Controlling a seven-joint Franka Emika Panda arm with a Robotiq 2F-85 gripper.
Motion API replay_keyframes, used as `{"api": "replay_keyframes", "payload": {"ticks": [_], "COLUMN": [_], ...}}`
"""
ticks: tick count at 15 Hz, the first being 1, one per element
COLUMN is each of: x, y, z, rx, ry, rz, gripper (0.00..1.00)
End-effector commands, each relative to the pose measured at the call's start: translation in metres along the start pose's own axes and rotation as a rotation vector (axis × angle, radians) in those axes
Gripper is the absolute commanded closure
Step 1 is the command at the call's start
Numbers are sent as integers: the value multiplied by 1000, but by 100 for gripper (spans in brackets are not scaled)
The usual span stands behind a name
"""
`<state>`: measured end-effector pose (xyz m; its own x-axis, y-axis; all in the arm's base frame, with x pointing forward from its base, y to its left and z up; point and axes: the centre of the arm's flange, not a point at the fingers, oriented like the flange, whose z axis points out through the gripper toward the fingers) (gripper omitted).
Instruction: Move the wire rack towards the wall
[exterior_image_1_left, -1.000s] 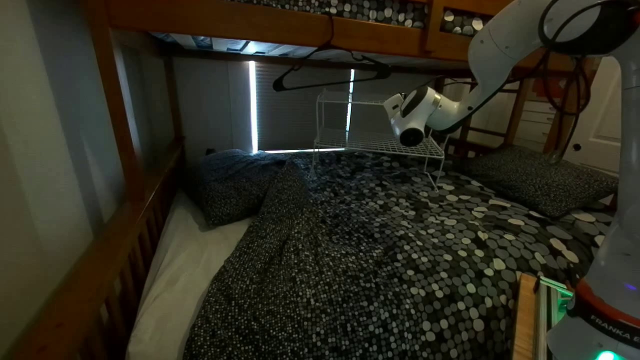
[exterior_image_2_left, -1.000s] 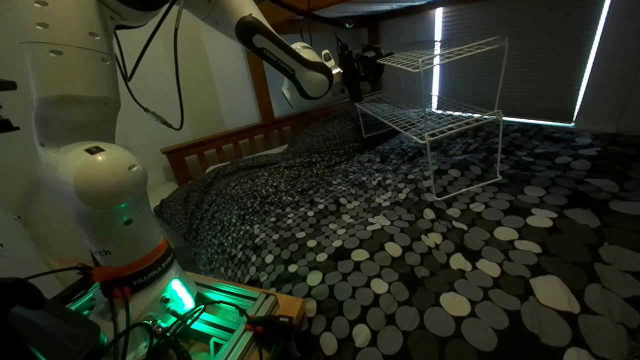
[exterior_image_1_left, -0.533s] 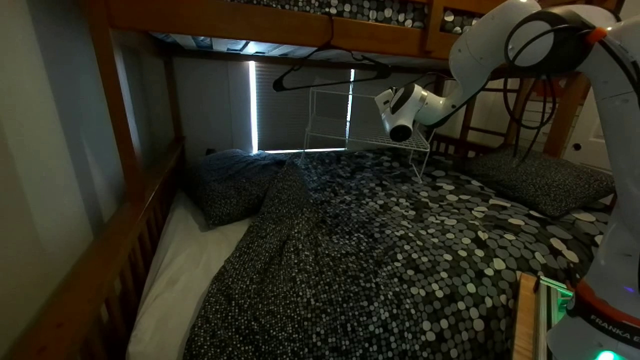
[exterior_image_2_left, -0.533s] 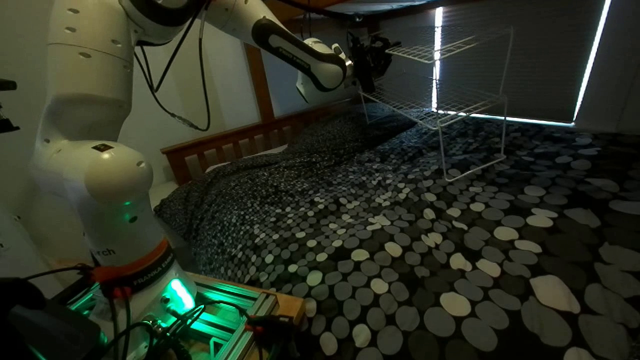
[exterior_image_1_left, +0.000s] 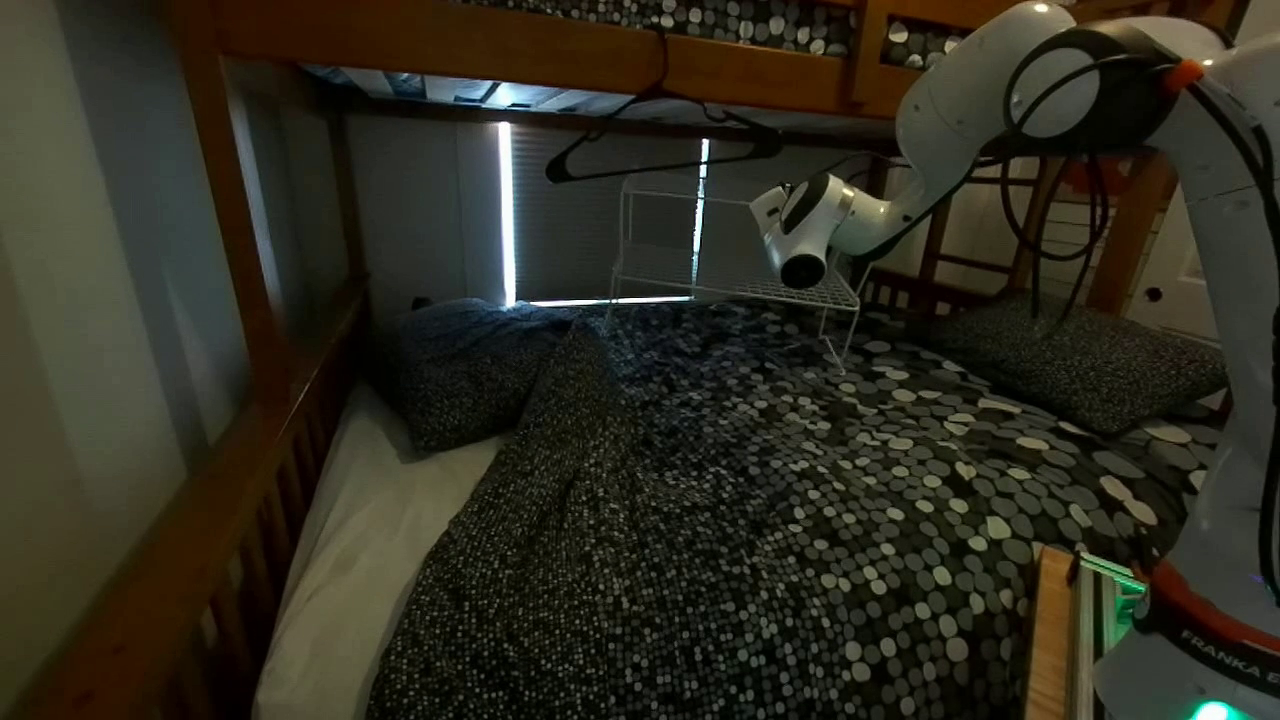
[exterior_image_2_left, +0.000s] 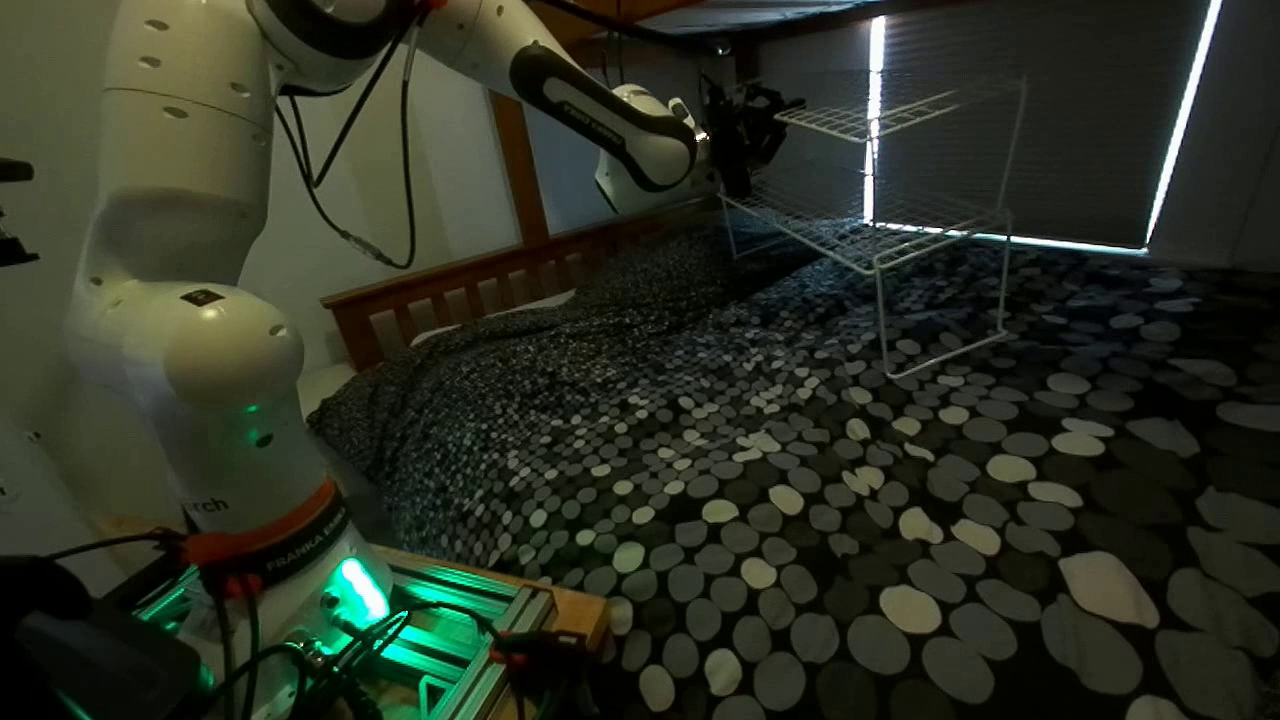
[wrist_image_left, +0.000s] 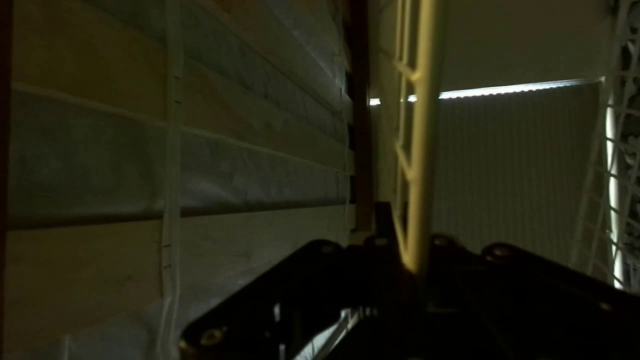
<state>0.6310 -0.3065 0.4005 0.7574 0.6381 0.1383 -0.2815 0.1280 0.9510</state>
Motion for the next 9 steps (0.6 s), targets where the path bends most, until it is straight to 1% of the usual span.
{"api": "replay_keyframes", "payload": {"ticks": [1,2,4,9], "x": [-1,-1,7,37], "y": [-9,-17,-22,-11], "z": [19,23,34,70], "rx": [-38,-22,-20,-21], "ry": [60,81,112,220], "rz": [-24,-40,-65,-92], "gripper": [98,98,98,98]}}
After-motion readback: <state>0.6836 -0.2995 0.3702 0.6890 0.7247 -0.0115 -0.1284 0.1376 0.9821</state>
